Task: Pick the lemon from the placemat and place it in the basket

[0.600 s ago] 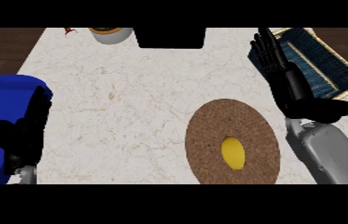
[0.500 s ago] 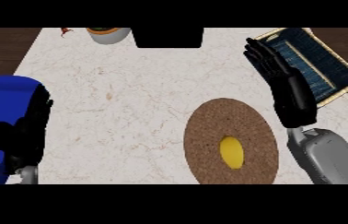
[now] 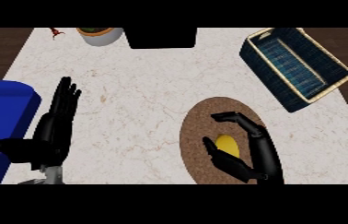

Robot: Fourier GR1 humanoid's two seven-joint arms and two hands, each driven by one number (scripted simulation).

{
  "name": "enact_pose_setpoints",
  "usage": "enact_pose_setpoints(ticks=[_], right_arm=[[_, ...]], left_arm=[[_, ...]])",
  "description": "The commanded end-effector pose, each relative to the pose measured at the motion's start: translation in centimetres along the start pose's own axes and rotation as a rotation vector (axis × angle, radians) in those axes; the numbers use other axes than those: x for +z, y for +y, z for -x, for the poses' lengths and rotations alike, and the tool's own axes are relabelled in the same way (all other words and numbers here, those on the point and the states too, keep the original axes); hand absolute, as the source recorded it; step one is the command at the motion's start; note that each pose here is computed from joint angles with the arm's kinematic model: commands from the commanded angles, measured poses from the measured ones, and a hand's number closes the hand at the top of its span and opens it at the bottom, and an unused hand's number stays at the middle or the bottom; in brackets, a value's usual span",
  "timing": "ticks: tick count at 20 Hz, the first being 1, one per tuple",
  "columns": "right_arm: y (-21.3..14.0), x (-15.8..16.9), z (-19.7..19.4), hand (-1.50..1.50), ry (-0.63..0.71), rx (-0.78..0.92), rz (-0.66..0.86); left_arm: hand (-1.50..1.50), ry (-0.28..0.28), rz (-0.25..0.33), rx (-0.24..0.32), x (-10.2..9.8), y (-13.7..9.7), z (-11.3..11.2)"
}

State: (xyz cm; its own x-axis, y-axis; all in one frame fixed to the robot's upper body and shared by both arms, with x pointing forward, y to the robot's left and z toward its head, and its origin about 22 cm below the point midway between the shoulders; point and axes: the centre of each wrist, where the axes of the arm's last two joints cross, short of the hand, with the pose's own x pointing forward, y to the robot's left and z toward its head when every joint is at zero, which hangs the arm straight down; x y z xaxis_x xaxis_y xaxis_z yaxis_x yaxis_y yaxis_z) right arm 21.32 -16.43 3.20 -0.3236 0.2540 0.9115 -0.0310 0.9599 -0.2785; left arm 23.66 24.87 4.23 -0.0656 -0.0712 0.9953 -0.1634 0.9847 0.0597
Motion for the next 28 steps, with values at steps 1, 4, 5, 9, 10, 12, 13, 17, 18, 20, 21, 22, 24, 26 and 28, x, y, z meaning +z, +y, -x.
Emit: enact_pose_setpoints(ticks=[1,4,5,9,10,12,13,17,18,20,21,22,24,26,28], right_arm=[[5.3,3.2,-0.3,-1.5,0.062,0.055,0.17],[4.3,3.1,1.4,-1.5,0.148,0.203,0.316],[2.8,3.4,2.4,-1.5,0.192,0.27,0.345],[-1.8,5.2,5.2,-1.5,0.34,0.513,0.391],[-2.4,5.9,5.5,-1.5,0.383,0.554,0.386],[-3.7,6.7,5.6,-1.5,0.474,0.63,0.316],[-5.5,7.0,5.6,-1.5,0.512,0.705,0.275],[-5.3,6.5,3.2,-1.5,0.627,0.756,0.159],[-5.4,6.1,2.4,-1.5,0.643,0.782,0.109],[-4.5,5.8,0.0,-1.5,0.684,0.768,0.05],[-3.8,5.6,-1.2,-1.5,0.706,0.753,0.023],[-3.3,5.4,-2.6,-1.5,0.724,0.746,0.017],[-3.4,4.2,-5.3,-1.5,0.748,0.769,-0.004],[-3.4,3.3,-8.2,-1.5,0.766,0.784,0.027],[-2.5,3.0,-10.0,-1.5,0.798,0.813,0.057]], left_arm=[[0.0,-0.018,0.034,0.033,0.0,-1.1,0.0],[0.0,-0.029,0.022,0.018,0.2,-0.7,-0.2],[0.0,-0.023,0.019,0.045,0.0,-0.8,-0.2],[0.0,-0.012,-0.011,0.015,0.4,-0.1,0.5],[0.0,-0.026,-0.013,0.018,0.6,0.3,0.3],[0.0,-0.014,-0.002,0.019,0.4,0.2,0.3],[0.0,-0.017,0.0,0.024,0.8,-0.2,0.8],[0.0,-0.012,0.017,0.02,0.7,0.0,0.6],[0.0,-0.028,0.022,0.019,0.3,-0.2,0.3],[0.0,-0.021,0.026,0.025,0.6,-0.4,0.7],[0.0,-0.018,0.038,0.025,0.3,-0.5,0.5],[0.0,-0.028,0.036,0.008,0.0,0.1,0.1],[0.0,-0.025,0.051,0.044,0.1,-0.8,0.7],[0.0,-0.024,0.058,0.027,-0.7,0.5,0.6],[0.0,-0.017,0.059,0.052,0.5,-1.7,0.8]])
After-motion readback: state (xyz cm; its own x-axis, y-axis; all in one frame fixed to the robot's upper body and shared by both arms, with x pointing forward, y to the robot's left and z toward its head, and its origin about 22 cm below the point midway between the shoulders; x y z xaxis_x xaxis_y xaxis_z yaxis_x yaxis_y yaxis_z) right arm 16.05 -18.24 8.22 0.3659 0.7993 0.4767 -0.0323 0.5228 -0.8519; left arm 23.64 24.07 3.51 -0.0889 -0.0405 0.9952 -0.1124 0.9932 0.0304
